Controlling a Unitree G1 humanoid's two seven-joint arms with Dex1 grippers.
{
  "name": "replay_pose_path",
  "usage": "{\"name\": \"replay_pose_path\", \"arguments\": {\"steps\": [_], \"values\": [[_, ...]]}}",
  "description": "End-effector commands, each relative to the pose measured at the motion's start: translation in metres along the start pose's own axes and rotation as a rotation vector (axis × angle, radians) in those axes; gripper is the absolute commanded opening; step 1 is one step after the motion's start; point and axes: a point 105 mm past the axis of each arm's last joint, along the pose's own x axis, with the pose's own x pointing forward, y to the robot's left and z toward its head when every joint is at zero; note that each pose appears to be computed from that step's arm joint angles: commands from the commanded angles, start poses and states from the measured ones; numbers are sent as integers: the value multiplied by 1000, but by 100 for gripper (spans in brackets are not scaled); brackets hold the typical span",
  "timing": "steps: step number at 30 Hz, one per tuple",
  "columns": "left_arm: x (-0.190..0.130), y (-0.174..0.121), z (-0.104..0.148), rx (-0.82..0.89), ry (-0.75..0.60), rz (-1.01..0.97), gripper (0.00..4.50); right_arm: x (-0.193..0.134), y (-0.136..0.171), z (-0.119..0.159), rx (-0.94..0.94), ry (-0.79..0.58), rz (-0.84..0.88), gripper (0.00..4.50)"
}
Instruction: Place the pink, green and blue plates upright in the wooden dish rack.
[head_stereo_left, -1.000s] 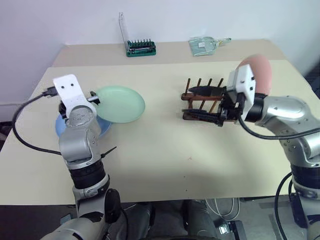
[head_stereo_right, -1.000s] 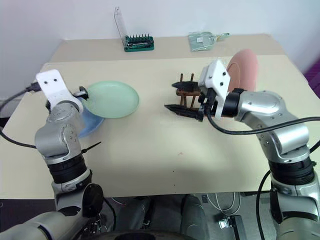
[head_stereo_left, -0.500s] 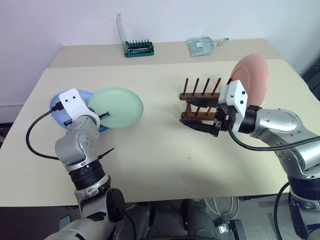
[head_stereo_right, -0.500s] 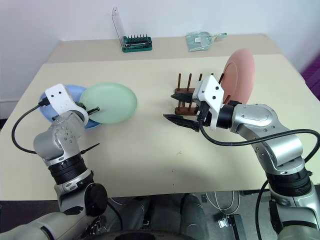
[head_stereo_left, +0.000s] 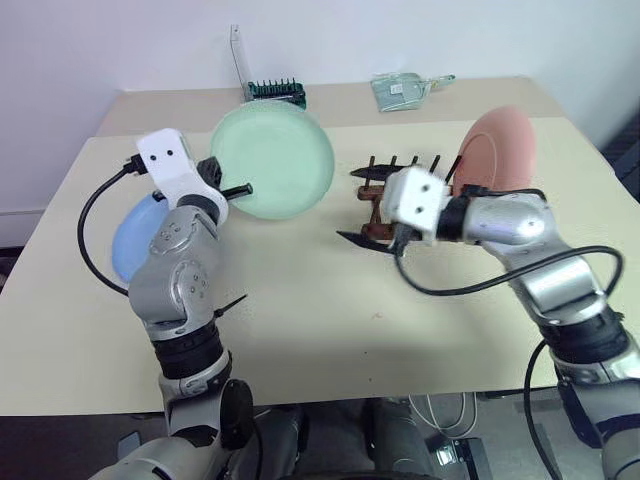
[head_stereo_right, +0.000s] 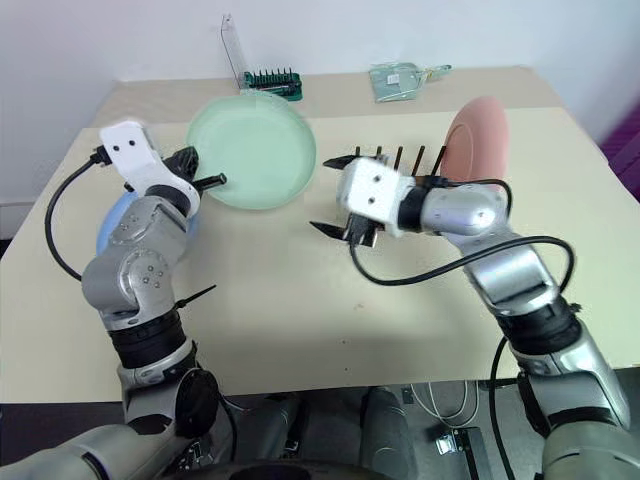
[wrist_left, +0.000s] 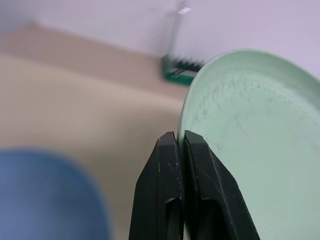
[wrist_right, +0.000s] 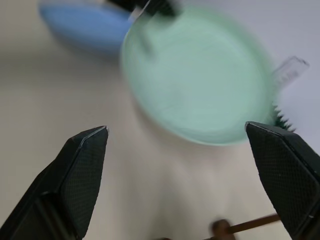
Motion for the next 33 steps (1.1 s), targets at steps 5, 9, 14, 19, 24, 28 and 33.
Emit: {"name": "replay_pose_path", "arguments": {"steps": [5,9,14,19,24,28,33], "values": [[-10,-41,23,-12,-89,-147,0,22,-14,-4,-343,38,-71,447],[-12,-48,23,-6,-89,-173,0,25,-18,-6,-383,35,-84,359],[-11,-47,23,-10,-85,-174,0,25,-17,-7,-407,39,-92,96],[-11,-52,27,-71,-94,-206,138,23,-16,-10,-457,59,-103,0],[-2,-22,76,-335,-268,-72,342,15,-21,-12,-447,63,-144,0],[1,20,108,-245,-410,67,342,-8,-42,-1,-287,-8,-272,0],[12,12,68,196,-265,-103,342,-54,-71,15,264,-200,-406,0]]}}
